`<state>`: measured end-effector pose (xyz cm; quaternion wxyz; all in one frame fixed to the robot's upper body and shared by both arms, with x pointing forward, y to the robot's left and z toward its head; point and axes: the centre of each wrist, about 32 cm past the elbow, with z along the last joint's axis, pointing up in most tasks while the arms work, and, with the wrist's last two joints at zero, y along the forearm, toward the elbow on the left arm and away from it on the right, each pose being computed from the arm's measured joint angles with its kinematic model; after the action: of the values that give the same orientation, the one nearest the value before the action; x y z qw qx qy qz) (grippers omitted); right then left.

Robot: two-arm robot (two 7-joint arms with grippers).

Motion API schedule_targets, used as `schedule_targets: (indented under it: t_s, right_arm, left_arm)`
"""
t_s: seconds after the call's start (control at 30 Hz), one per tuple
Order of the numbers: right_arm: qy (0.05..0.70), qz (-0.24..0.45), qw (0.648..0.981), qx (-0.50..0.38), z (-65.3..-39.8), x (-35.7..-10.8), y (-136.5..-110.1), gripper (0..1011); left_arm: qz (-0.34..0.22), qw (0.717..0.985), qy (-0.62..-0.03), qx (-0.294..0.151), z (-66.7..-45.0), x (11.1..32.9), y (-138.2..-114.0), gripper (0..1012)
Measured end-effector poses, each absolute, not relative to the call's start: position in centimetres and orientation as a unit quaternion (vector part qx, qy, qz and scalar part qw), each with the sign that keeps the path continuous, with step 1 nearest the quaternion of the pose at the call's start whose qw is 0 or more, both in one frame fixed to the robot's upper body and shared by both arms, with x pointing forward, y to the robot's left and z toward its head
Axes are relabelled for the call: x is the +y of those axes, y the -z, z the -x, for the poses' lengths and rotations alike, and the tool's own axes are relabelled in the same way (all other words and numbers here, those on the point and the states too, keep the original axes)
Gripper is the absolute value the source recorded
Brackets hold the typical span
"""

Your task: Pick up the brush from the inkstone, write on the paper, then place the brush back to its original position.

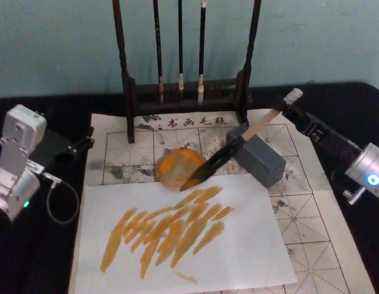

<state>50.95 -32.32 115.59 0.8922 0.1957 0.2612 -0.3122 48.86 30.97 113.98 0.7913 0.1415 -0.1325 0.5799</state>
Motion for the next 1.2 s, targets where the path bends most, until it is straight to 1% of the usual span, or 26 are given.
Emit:
schedule_targets:
  t_s: [0.3,0.63,0.8,1.2]
  right_arm:
    - [0.333,-0.209,0.877,0.277,-51.3,-30.4,-115.1,177]
    - [0.381,-0.228,0.850,0.284,-51.4,-27.9,-113.9,177]
    - [0.390,-0.231,0.843,0.291,-51.6,-27.4,-113.2,177]
    - [0.399,-0.233,0.831,0.310,-52.0,-27.4,-112.2,177]
  left_arm:
    - [-0.141,0.791,-0.580,-0.132,-48.9,31.0,-114.0,1001]
    - [-0.141,0.791,-0.580,-0.132,-48.9,31.0,-114.0,1001]
    - [-0.141,0.791,-0.580,-0.132,-48.9,31.0,-114.0,1001]
    - [-0.141,0.791,-0.580,-0.132,-48.9,31.0,-114.0,1001]
